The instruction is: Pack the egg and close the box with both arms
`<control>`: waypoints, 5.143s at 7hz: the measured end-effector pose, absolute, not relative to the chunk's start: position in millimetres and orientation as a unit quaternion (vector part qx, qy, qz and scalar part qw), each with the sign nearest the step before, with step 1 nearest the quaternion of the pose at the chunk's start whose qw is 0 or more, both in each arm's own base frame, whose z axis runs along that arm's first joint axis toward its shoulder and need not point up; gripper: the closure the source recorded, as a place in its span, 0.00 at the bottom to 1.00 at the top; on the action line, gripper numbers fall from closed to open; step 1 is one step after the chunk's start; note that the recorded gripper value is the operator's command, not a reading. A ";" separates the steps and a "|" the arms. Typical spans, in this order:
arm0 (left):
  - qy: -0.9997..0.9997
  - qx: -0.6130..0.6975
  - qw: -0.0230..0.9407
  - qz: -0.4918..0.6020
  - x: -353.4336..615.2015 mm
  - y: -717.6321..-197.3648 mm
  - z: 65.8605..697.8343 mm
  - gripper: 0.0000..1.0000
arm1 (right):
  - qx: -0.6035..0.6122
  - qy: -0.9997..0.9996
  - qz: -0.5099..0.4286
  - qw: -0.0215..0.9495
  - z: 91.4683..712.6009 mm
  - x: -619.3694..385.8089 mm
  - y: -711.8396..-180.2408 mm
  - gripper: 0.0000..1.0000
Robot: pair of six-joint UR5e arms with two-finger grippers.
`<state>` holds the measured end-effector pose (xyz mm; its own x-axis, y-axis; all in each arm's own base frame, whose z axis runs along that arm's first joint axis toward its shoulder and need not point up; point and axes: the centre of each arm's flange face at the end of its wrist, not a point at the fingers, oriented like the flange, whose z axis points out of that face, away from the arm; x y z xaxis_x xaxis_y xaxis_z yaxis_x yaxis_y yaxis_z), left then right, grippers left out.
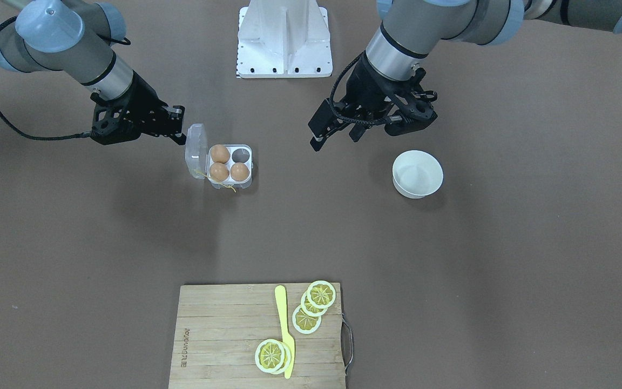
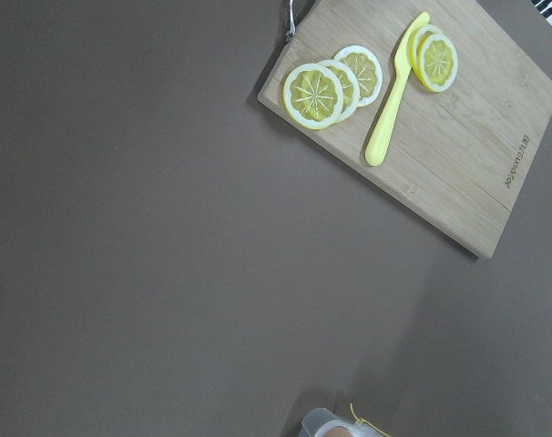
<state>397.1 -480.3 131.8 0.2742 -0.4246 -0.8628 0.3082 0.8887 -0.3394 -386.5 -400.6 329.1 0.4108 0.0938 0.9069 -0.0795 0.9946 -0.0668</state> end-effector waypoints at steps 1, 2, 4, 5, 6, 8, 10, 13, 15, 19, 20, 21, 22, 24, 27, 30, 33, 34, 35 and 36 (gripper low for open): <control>0.557 -0.052 0.796 -0.230 396.9 -480.2 131.7 0.01 | -0.005 -0.542 0.050 0.839 324.0 -393.9 -404.0 1.00; 0.557 -0.052 0.796 -0.230 396.8 -480.1 131.5 0.01 | -0.007 -0.548 0.052 0.835 311.8 -405.2 -407.8 1.00; 0.558 -0.052 0.796 -0.230 394.2 -478.6 132.4 0.01 | -0.014 -0.565 0.054 0.823 274.9 -437.2 -406.4 1.00; 0.559 -0.049 0.796 -0.226 389.3 -474.1 135.6 0.01 | -0.012 -0.569 0.052 0.821 264.7 -447.7 -405.0 1.00; 0.561 -0.036 0.800 -0.210 382.4 -469.6 139.5 0.01 | -0.009 -0.571 0.055 0.819 254.9 -450.8 -407.8 0.63; 0.550 0.022 0.820 -0.157 350.6 -471.5 169.6 0.01 | -0.014 -0.562 0.078 0.823 247.0 -423.2 -436.3 0.00; 0.518 0.065 0.842 -0.136 309.9 -489.5 208.9 0.01 | -0.020 -0.536 0.117 0.836 262.4 -348.7 -486.1 0.00; 0.405 0.095 0.904 -0.101 217.9 -525.1 289.5 0.01 | 0.014 -0.442 0.084 0.893 357.5 -195.5 -543.3 0.00; 0.335 0.107 0.935 -0.040 154.1 -530.7 354.9 0.01 | 0.015 -0.366 0.011 0.931 426.9 -107.9 -563.4 0.00; 0.306 0.074 0.948 0.045 -3.1 -530.9 508.5 0.01 | -0.023 -0.369 -0.015 0.929 570.4 36.8 -558.7 0.00; 0.331 0.047 0.942 0.034 -15.6 -526.3 538.8 0.01 | -0.029 -0.378 -0.007 0.925 593.8 58.2 -545.6 0.00; 0.342 0.031 0.939 0.026 -20.7 -521.9 558.0 0.01 | -0.030 -0.392 0.006 0.919 607.9 77.2 -532.2 0.00; 0.345 0.019 0.938 0.020 -23.9 -519.1 574.1 0.01 | -0.029 -0.402 0.019 0.915 616.1 90.9 -519.8 0.00; 0.345 0.013 0.938 0.003 -38.2 -512.3 601.1 0.01 | -0.026 -0.407 0.032 0.912 621.6 104.8 -506.9 0.00; 0.347 0.011 0.937 -0.021 -59.9 -494.6 622.1 0.01 | -0.022 -0.405 0.037 0.913 627.7 109.6 -501.8 0.00; 0.348 0.005 0.937 -0.025 -62.4 -489.8 627.7 0.01 | -0.007 -0.403 0.032 0.915 630.0 108.2 -500.9 0.00; 0.347 0.003 0.937 -0.026 -62.1 -488.9 629.4 0.01 | -0.003 -0.402 0.029 0.915 626.3 107.1 -504.4 0.00; 0.347 0.003 0.937 -0.026 -62.1 -488.9 629.3 0.01 | -0.001 -0.402 0.028 0.915 624.6 107.1 -505.5 0.00; 0.348 0.002 0.937 -0.026 -62.1 -488.8 629.7 0.01 | -0.001 -0.402 0.028 0.915 623.9 107.1 -505.6 0.00; 0.348 0.001 0.937 -0.027 -62.0 -488.5 630.1 0.01 | 0.000 -0.402 0.028 0.915 623.1 107.0 -505.8 0.00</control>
